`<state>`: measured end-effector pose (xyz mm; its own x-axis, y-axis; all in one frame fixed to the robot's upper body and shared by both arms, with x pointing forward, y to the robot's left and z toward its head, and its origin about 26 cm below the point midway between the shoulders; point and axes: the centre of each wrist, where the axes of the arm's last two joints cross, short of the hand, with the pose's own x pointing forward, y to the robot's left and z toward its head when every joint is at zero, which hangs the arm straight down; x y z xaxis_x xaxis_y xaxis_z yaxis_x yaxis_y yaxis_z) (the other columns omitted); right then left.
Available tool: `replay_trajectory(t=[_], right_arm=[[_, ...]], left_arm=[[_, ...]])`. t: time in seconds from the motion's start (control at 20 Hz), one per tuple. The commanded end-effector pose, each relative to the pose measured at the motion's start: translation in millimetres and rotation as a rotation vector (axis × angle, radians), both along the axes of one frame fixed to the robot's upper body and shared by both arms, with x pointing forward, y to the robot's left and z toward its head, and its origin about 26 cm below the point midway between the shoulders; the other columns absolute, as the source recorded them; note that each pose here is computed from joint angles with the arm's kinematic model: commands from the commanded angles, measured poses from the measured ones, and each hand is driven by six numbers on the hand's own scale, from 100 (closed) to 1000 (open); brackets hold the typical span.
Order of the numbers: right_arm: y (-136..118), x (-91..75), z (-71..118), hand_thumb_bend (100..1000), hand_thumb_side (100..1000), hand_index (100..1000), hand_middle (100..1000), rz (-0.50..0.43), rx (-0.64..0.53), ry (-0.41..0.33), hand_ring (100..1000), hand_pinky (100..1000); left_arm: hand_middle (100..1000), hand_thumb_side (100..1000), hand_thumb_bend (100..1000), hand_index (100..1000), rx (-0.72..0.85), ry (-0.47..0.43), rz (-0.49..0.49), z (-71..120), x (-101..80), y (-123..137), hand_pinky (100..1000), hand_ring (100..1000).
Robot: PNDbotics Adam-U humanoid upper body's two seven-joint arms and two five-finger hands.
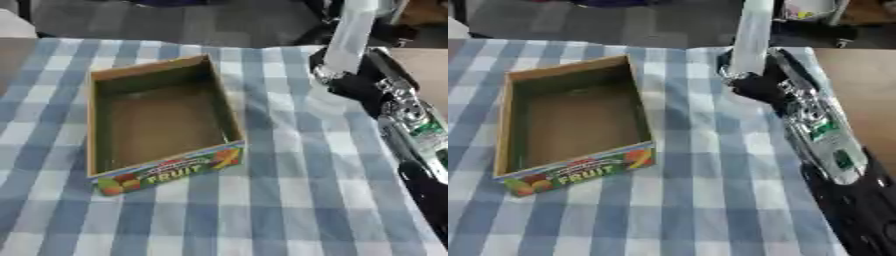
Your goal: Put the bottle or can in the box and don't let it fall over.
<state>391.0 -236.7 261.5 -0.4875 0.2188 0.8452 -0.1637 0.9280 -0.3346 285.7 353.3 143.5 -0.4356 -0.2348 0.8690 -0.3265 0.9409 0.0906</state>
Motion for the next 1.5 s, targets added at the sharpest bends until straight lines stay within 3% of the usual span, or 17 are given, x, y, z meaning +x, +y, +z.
replay_trajectory(t=[0.05,0.4,0.9,1.25,1.5], right_arm=[[3.7,-9.3,29.2,100,146,202,933,0.040,-0.012,-0.075,966,859],[28.4,-12.9,57.7,100,134,204,926,0.122,0.007,-0.125,964,852],[69.5,-1.0,78.1,100,131,210,911,0.181,0.042,-0.131,957,840],[102.8,13.5,71.6,100,149,252,904,0.166,0.072,-0.137,953,834],[116.6,29.6,49.8,100,186,298,908,0.108,0.038,-0.094,953,834]], left_arm=[[590,419,682,766,0.034,-0.024,0.002,11.2,-2.1,2.8,1000,498],[589,420,684,766,0.043,-0.027,-0.001,13.6,-1.5,2.8,1000,497],[590,422,688,767,0.057,-0.055,-0.027,23.3,2.5,-1.6,999,497],[590,422,689,767,0.060,-0.076,-0.053,29.6,6.4,-6.9,1000,497],[589,423,691,767,0.059,-0.094,-0.063,34.0,8.2,-9.3,1000,497]])
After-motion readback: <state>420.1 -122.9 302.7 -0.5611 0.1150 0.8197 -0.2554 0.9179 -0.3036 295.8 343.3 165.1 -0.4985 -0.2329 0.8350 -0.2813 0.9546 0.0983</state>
